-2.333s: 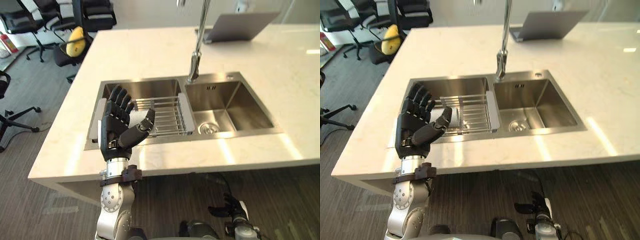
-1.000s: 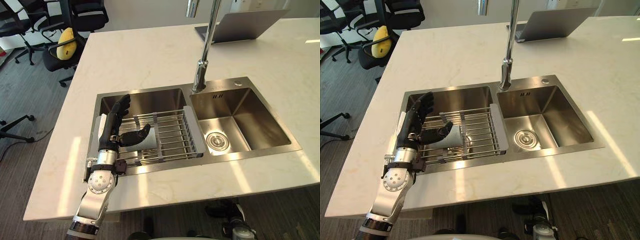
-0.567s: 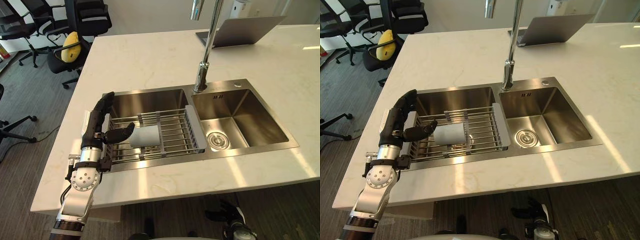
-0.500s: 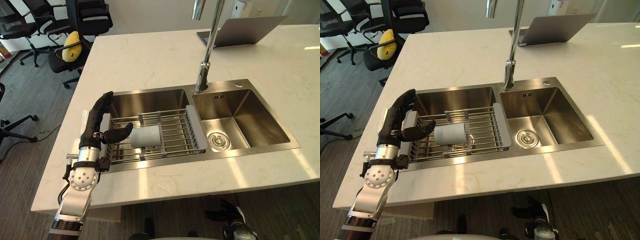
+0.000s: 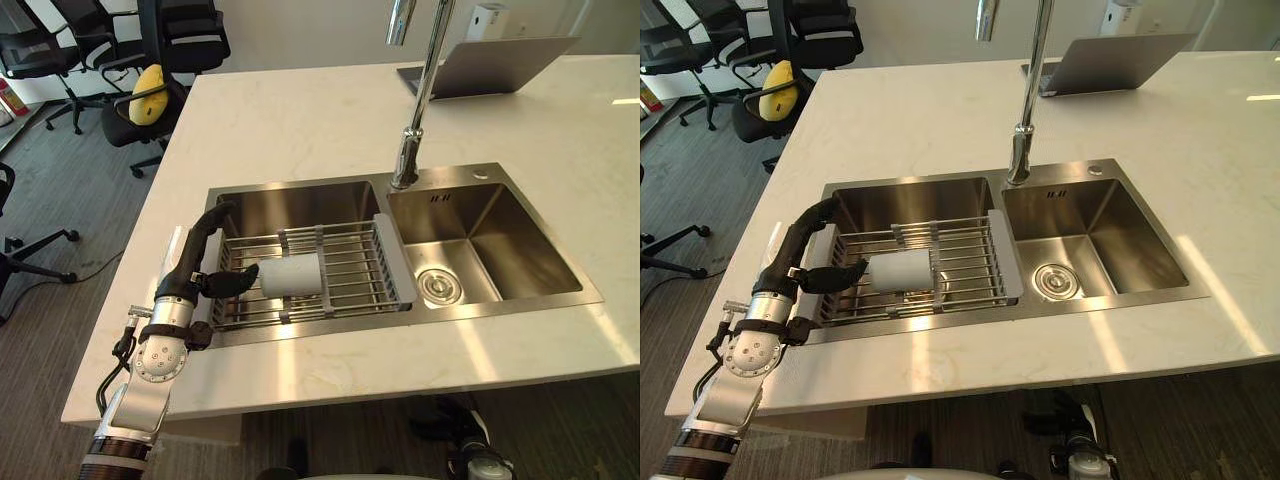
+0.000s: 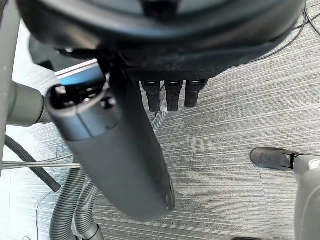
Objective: Walk over to the sink, pick up the cup, carry it to the dishwasher, place the cup inside the dishwasher, then close the dishwasher door
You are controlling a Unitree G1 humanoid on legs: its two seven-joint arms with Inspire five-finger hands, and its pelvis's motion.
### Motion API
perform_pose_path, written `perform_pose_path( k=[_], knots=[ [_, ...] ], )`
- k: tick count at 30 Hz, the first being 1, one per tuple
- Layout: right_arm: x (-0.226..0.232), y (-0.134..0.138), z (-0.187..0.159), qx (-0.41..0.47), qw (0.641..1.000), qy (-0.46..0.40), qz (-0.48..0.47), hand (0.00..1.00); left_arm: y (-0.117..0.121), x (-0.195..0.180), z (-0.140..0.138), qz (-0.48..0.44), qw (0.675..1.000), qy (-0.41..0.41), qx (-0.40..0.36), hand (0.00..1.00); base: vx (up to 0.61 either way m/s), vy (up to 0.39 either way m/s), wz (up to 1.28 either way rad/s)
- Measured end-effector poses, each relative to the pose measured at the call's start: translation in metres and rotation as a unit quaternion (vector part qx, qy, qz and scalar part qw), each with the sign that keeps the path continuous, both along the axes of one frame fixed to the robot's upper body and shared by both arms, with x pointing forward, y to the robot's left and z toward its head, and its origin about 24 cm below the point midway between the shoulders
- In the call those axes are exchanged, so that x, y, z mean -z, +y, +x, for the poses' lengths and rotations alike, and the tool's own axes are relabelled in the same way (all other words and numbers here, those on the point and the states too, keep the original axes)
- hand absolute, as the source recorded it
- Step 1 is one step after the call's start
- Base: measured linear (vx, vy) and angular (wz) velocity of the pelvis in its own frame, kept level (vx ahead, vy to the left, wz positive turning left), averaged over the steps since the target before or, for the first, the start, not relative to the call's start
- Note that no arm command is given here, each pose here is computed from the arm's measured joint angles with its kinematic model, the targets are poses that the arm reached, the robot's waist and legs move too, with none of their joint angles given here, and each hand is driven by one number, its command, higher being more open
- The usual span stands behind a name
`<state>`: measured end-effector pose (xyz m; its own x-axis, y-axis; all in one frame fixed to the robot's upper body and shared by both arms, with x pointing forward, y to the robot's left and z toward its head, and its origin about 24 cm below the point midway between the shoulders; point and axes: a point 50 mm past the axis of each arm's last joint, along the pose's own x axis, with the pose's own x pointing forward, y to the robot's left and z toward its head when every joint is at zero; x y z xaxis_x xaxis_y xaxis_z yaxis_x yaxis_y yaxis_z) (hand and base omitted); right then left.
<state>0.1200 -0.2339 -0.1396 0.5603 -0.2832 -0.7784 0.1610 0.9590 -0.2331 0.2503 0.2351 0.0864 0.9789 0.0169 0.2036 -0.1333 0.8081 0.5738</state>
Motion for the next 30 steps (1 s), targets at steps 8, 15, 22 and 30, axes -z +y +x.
perform_pose_path(
  k=[8, 15, 22, 30],
  knots=[
    [0.000, 0.000, 0.000, -0.001, 1.000, 0.000, 0.000, 0.90, 0.004, -0.003, -0.001, 0.020, 1.000, 0.004, 0.008, 0.90, 0.00, -0.001, 0.00],
    [0.000, -0.001, 0.000, -0.006, 1.000, 0.001, -0.004, 0.90, -0.002, -0.003, -0.008, 0.026, 0.999, 0.011, 0.030, 0.90, 0.00, -0.007, 0.02],
    [-0.001, -0.004, 0.000, -0.017, 1.000, 0.004, -0.013, 0.90, -0.023, 0.002, -0.014, 0.042, 0.994, 0.030, 0.101, 0.90, -0.01, -0.003, 0.01],
    [-0.001, -0.002, 0.001, -0.038, 0.999, 0.008, -0.015, 0.90, -0.037, -0.001, -0.024, 0.054, 0.986, 0.031, 0.153, 0.90, 0.00, -0.002, 0.01]
  ],
)
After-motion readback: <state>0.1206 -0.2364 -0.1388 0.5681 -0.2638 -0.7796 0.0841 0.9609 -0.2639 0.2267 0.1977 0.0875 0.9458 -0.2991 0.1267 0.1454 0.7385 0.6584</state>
